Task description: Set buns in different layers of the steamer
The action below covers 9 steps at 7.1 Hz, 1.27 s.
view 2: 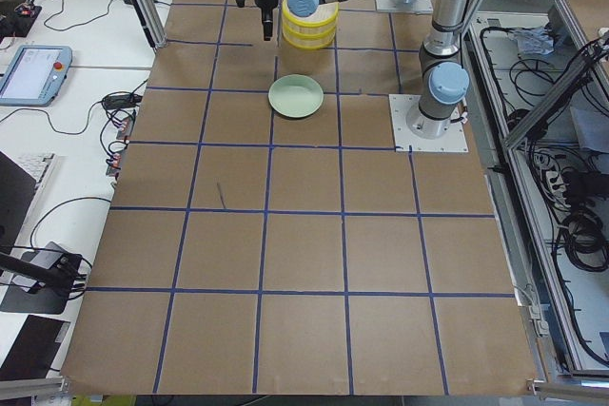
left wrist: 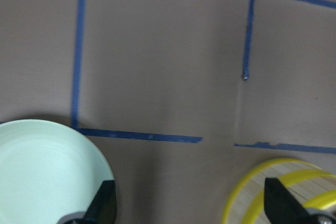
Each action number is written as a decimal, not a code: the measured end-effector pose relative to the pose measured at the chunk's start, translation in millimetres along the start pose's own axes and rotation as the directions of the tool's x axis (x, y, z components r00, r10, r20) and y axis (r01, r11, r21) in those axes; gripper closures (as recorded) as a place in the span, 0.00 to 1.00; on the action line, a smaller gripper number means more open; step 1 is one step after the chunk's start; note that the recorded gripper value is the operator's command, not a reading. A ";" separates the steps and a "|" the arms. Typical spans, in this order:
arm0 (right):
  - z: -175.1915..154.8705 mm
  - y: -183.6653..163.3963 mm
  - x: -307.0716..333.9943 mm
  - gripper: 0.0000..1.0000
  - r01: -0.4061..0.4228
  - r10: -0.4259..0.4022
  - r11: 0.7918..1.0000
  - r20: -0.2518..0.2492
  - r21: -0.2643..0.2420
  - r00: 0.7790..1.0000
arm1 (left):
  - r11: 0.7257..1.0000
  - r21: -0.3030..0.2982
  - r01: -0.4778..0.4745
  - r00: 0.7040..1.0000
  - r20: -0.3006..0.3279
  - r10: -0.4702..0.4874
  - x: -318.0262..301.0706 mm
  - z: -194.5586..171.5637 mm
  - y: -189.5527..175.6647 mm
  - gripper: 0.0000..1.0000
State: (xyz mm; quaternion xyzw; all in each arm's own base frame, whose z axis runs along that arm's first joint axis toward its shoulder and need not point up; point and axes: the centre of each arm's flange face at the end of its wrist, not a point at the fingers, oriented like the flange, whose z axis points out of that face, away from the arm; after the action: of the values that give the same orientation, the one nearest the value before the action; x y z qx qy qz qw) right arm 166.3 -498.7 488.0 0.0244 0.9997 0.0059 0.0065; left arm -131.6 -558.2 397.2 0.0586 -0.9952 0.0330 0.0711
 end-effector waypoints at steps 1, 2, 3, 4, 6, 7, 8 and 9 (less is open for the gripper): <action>-1.0 -0.5 -4.2 0.00 0.009 -0.009 1.000 -0.002 0.007 1.000 | 0.999 -0.037 -0.003 1.000 0.007 0.003 -40.6 -27.7 -0.1 0.00; -2.9 -2.8 -1.5 0.00 0.007 -0.007 1.000 0.000 0.012 1.000 | 0.997 -0.078 0.014 1.000 0.018 -0.013 -65.2 -59.9 10.9 0.00; -3.9 -4.2 1.3 0.00 0.004 -0.004 1.000 0.003 0.014 1.000 | 0.994 -0.108 0.024 0.998 0.055 -0.018 -74.5 -89.5 27.3 0.00; -4.2 -4.8 3.4 0.00 0.000 0.000 1.000 0.002 0.014 1.000 | 0.991 -0.128 0.022 0.995 0.099 -0.009 -76.5 -107.7 41.2 0.00; -4.5 -2.8 6.5 0.00 -0.002 0.002 1.000 -0.008 0.012 1.000 | 0.988 -0.154 -0.026 0.991 0.127 0.046 -79.2 -115.4 54.7 0.00; -4.5 -0.3 4.8 0.00 0.002 -0.002 1.000 -0.011 0.011 1.000 | 0.984 -0.164 -0.064 0.985 0.149 0.089 -84.4 -117.1 56.7 0.00; -4.6 1.2 3.6 0.00 0.004 -0.004 1.000 -0.012 0.010 1.000 | 0.981 -0.173 -0.087 0.977 0.179 0.119 -86.0 -117.6 57.9 0.00; -4.2 1.9 3.2 0.00 0.005 -0.005 1.000 -0.013 0.007 1.000 | 0.980 -0.175 -0.095 0.973 0.189 0.128 -82.3 -117.2 58.7 0.00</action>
State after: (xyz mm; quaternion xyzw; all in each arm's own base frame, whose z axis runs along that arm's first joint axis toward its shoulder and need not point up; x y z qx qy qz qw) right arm 163.2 -496.7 492.1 0.0219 0.9998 0.0026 0.0000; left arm -41.7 -482.2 497.6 -0.0006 -0.9983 -0.0514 -0.0265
